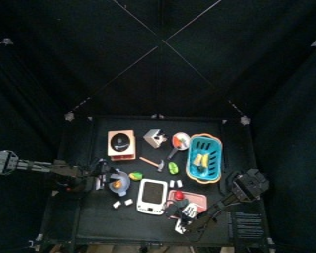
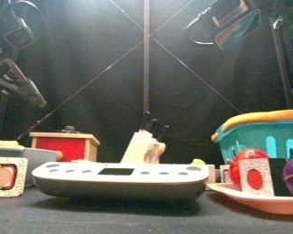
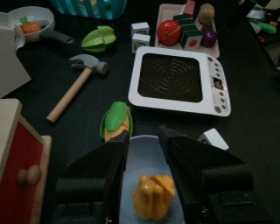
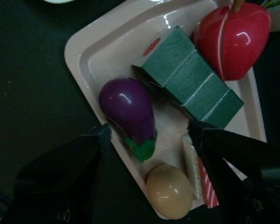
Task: Place eggplant on plate
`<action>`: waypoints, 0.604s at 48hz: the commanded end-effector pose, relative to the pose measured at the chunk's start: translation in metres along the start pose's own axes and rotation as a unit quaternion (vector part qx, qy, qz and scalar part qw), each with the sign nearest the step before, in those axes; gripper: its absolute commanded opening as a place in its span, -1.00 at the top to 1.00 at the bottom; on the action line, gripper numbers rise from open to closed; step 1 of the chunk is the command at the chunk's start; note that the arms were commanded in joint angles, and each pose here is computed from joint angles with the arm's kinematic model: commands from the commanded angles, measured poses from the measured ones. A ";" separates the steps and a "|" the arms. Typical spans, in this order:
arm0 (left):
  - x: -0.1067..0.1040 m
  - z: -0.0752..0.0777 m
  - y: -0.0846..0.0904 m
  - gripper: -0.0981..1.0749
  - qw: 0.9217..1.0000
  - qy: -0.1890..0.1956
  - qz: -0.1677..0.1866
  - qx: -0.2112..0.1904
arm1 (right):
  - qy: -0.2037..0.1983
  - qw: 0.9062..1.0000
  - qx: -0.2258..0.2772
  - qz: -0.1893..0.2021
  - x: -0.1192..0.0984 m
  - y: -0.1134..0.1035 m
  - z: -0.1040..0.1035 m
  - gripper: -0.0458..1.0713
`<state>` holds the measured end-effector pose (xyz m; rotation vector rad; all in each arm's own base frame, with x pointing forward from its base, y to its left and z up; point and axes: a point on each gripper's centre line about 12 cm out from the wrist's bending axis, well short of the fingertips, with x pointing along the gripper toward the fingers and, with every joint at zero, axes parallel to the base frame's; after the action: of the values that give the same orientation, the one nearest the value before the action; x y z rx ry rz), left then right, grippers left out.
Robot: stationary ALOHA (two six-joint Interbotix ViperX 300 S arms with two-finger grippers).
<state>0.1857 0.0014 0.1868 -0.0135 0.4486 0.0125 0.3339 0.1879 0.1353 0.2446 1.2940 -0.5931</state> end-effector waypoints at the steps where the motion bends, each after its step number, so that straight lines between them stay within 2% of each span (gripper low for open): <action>1: 0.000 0.006 0.000 -0.44 1.000 -0.010 -0.001 -0.001 | -0.014 1.000 0.010 0.021 -0.020 0.002 0.010 -0.88; 21: 0.000 0.005 0.000 -0.44 1.000 -0.007 0.000 -0.003 | -0.023 0.999 0.011 0.024 -0.022 0.005 0.017 -0.88; 25: 0.000 0.003 0.000 -0.44 1.000 -0.005 0.000 -0.003 | -0.041 0.999 0.006 0.026 -0.024 0.006 0.023 -0.88; 29: 0.000 0.003 0.000 -0.44 1.000 -0.004 0.000 -0.006 | -0.078 0.997 -0.005 0.027 -0.028 0.006 0.035 -0.88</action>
<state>0.1842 0.0012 0.1838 -0.0176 0.4577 0.0126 0.3494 0.1866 0.1491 0.2159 1.2175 -0.5745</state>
